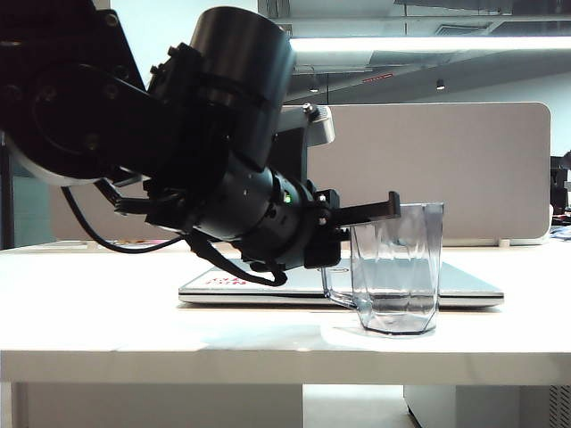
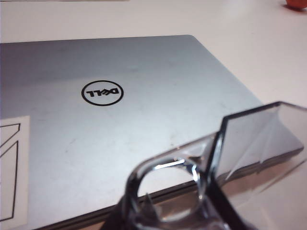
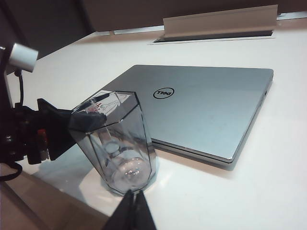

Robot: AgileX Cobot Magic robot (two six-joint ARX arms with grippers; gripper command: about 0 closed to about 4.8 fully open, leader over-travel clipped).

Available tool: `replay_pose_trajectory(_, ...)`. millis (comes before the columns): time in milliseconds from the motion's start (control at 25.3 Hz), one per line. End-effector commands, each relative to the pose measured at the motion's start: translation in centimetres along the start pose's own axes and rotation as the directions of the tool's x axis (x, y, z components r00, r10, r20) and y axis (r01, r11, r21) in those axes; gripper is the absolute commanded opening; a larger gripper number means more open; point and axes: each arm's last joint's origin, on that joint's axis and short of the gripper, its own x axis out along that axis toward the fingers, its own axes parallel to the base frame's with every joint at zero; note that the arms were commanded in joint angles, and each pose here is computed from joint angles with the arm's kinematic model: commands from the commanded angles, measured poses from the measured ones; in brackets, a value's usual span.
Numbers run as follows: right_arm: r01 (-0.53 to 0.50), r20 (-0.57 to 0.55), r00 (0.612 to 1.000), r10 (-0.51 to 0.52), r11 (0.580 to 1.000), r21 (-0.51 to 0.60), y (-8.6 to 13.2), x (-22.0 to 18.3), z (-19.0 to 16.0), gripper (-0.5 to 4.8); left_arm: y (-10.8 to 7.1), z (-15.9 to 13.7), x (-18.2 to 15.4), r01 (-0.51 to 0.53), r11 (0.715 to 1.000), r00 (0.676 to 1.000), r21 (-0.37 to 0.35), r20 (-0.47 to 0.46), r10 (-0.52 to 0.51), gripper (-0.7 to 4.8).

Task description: Pick up the water cup and place it on the left side of the laptop.

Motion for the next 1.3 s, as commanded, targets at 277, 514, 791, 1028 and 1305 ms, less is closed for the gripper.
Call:
replay_pose_trajectory(277, -0.007, 0.006, 1.000, 0.007, 1.000, -0.004, 0.0, 0.0, 0.0, -0.01, -0.3, 2.5, -0.9, 0.018, 0.995, 0.998, 0.100, 0.061, -0.024, -0.06)
replay_pose_trajectory(514, -0.007, 0.006, 1.000, 0.007, 1.000, -0.004, 0.0, 0.0, 0.0, -0.01, 0.3, 6.2, -2.9, 0.008, 0.997, 0.994, 0.083, 0.106, -0.017, -0.06)
replay_pose_trajectory(791, -0.007, 0.006, 1.000, 0.007, 1.000, -0.004, 0.0, 0.0, 0.0, -0.01, 5.9, 10.8, -4.5, -0.120, 0.992, 0.987, 0.046, 0.111, 0.114, -0.06)
replay_pose_trajectory(1028, -0.007, 0.006, 1.000, 0.007, 1.000, -0.004, 0.0, 0.0, 0.0, -0.01, 11.2, 11.8, -4.3, -0.236, 0.971, 0.969, 0.022, 0.083, 0.234, -0.06)
replay_pose_trajectory(1305, -0.001, 0.007, 1.000, 0.001, 1.000, -0.004, 0.0, 0.0, 0.0, -0.01, 17.1, 11.5, -3.9, -0.342, 0.939, 0.939, -0.015, 0.025, 0.343, -0.06)
